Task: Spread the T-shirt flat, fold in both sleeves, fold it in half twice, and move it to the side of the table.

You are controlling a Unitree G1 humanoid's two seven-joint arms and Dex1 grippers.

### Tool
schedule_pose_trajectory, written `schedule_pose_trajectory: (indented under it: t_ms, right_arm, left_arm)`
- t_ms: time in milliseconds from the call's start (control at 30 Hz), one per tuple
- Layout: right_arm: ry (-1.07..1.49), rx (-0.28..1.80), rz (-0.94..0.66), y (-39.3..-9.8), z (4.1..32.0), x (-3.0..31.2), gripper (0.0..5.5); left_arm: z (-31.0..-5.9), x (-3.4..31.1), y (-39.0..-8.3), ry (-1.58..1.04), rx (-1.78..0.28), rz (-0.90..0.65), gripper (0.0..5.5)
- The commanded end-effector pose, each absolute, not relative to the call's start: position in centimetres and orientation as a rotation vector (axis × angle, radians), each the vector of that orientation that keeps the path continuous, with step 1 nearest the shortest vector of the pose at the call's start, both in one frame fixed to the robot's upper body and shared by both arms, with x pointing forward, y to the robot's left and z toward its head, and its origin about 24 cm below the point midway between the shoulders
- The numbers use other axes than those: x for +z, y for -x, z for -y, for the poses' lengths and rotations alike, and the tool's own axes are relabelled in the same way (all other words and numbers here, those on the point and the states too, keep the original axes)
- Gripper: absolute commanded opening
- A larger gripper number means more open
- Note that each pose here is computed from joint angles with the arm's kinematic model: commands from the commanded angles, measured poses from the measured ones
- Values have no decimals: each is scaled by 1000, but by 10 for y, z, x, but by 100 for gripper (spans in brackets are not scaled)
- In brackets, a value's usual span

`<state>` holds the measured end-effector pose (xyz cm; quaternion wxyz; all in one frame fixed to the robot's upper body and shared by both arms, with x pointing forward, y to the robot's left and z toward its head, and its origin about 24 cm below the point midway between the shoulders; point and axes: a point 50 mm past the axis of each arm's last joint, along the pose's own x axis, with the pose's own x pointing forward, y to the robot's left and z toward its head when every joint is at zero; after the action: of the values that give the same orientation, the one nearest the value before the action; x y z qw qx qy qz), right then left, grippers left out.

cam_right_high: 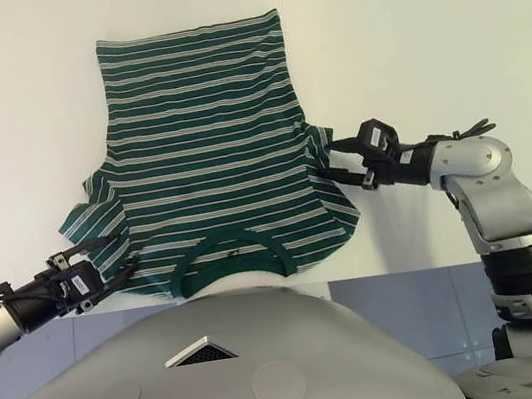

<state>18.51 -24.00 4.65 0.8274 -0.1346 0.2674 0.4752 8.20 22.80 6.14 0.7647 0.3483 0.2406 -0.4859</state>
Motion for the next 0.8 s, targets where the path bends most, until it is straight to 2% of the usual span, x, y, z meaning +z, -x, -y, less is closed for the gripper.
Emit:
schedule_pose_trajectory:
  t_ms: [33,133,367,533,633,800]
  right_arm:
    - [331,986,-545,-196,250,53,224]
    - [357,1008,-545,-197,247,49,224]
    - [409,1099,-594,-178,239,37,224]
    - [639,1101,-628,-181,248,33,224]
    - [803,1060,-584,-199,255,38,224]
    - [1008,1105,-372,-247,247,59,224]
  left_arm:
    - [-245,55,-81,-822,-1042,-620,284]
    - [-238,57,-84,-795,-1033,-586,284]
    - [-238,58,-84,-784,-1030,-589,284]
    - [-241,57,-84,-787,-1032,-600,284]
    - [-245,58,-86,-803,-1034,-601,284]
    - [-243,53,-86,-849,-1047,-589,284]
